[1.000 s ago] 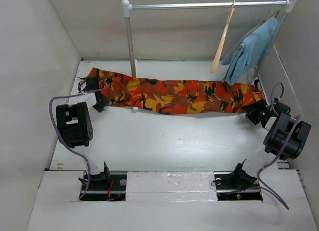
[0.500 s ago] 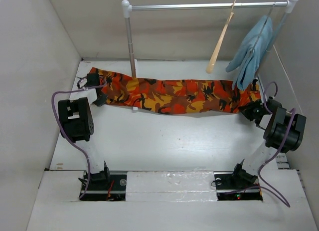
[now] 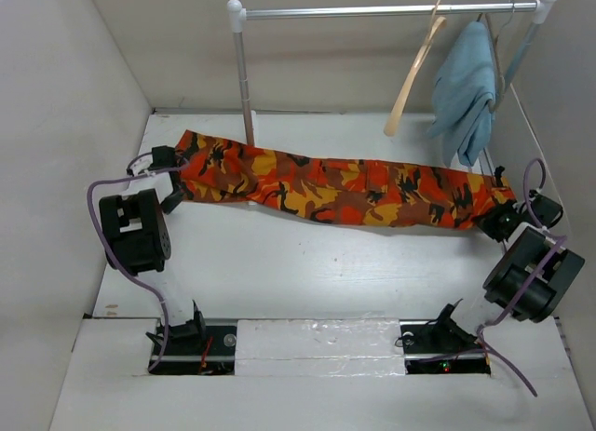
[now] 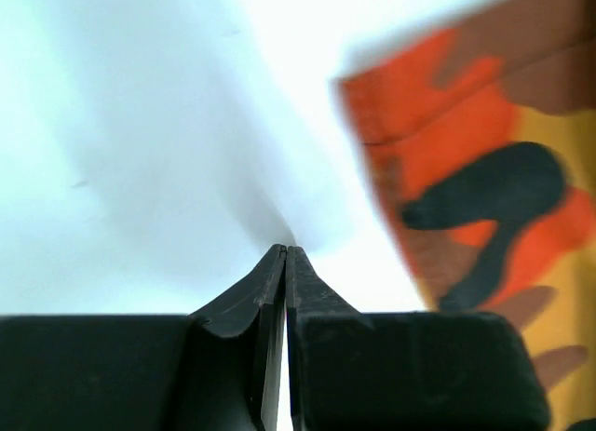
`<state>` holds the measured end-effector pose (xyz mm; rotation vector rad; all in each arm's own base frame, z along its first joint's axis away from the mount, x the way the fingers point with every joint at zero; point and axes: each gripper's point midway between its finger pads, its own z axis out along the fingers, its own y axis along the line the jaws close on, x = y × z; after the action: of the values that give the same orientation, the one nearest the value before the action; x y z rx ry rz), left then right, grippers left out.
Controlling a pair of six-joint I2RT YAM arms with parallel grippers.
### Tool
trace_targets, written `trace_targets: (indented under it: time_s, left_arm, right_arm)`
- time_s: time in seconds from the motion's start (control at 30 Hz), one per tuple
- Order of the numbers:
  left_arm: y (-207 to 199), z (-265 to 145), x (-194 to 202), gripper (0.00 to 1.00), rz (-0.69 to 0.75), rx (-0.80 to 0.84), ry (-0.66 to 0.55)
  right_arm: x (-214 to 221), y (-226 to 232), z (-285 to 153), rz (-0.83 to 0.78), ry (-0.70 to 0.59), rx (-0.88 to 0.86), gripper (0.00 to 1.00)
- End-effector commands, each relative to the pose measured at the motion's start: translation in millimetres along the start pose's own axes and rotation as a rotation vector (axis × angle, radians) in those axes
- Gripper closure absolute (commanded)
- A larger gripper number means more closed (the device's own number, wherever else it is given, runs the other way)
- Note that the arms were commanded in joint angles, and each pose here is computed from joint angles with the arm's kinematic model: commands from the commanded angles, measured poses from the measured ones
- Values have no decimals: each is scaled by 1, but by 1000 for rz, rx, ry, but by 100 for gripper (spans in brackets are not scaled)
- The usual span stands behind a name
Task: Place the trousers on the hanger
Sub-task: Fold the trousers at the center of the board.
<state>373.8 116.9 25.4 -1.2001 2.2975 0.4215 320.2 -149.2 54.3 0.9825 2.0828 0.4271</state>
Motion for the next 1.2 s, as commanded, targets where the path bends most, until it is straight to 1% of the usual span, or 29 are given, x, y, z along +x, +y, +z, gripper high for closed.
trace_targets:
  time_s: [0.0,0.03,0.1,0.13,0.2,0.23,0.3,0.33,0.37,0.53,0.67,0.7,0.73,0.8,0.83,0.97,1.0,1.03,1.07,1.17]
  left_arm:
    - [17,-22,-7,100,-5,-5,-32]
    - [7,-27,0,100,9,65,7]
    - [-1,-30,8,100,9,120,47]
    - [-8,-35,13,94,4,169,74]
    - [-13,-37,18,79,-7,211,91]
    - [-21,-41,20,62,-12,255,107]
    - [-32,-44,21,53,-31,308,120]
    - [-37,-42,25,50,-38,326,146]
    - [-43,-41,24,50,-46,341,152]
    - [-50,-22,42,51,-104,309,236]
    - [-56,-15,45,52,-152,319,237]
    - [-56,-14,45,53,-157,316,239]
    - [-56,-12,46,62,-163,307,242]
    - [-58,-8,45,67,-165,303,240]
    - [-57,-3,45,76,-161,286,238]
    - [-62,0,41,76,-114,256,219]
    - [-62,2,39,88,-106,250,214]
    - [-64,1,36,96,-103,253,208]
    - [-63,1,35,100,-90,249,206]
    - [-44,6,25,100,-69,195,179]
  right_arm:
    - [6,-12,-20,-76,7,38,100]
    - [4,-13,-24,-81,-7,40,100]
    - [6,-12,-24,-99,-4,28,100]
    - [7,-12,-23,-101,2,22,100]
    - [11,-13,-18,-103,28,8,100]
    - [12,-13,-17,-105,34,-5,100]
    - [16,-12,-13,-103,54,-22,100]
    - [16,-13,-12,-104,60,-25,100]
    - [16,-13,-12,-111,62,-27,100]
    - [13,-7,-12,-129,68,-59,100]
    - [12,-3,-13,-145,71,-81,100]
    - [13,-3,-13,-145,75,-82,100]
    - [12,-3,-13,-149,76,-81,100]
    - [14,-2,-13,-149,78,-90,100]
    - [14,-1,-13,-145,77,-93,100]
    - [15,-2,-11,-132,80,-96,100]
    - [14,-2,-10,-130,80,-94,100]
    - [14,-3,-10,-132,79,-91,100]
    - [12,-3,-10,-130,79,-85,100]
    - [8,-6,-11,-137,74,-61,100]
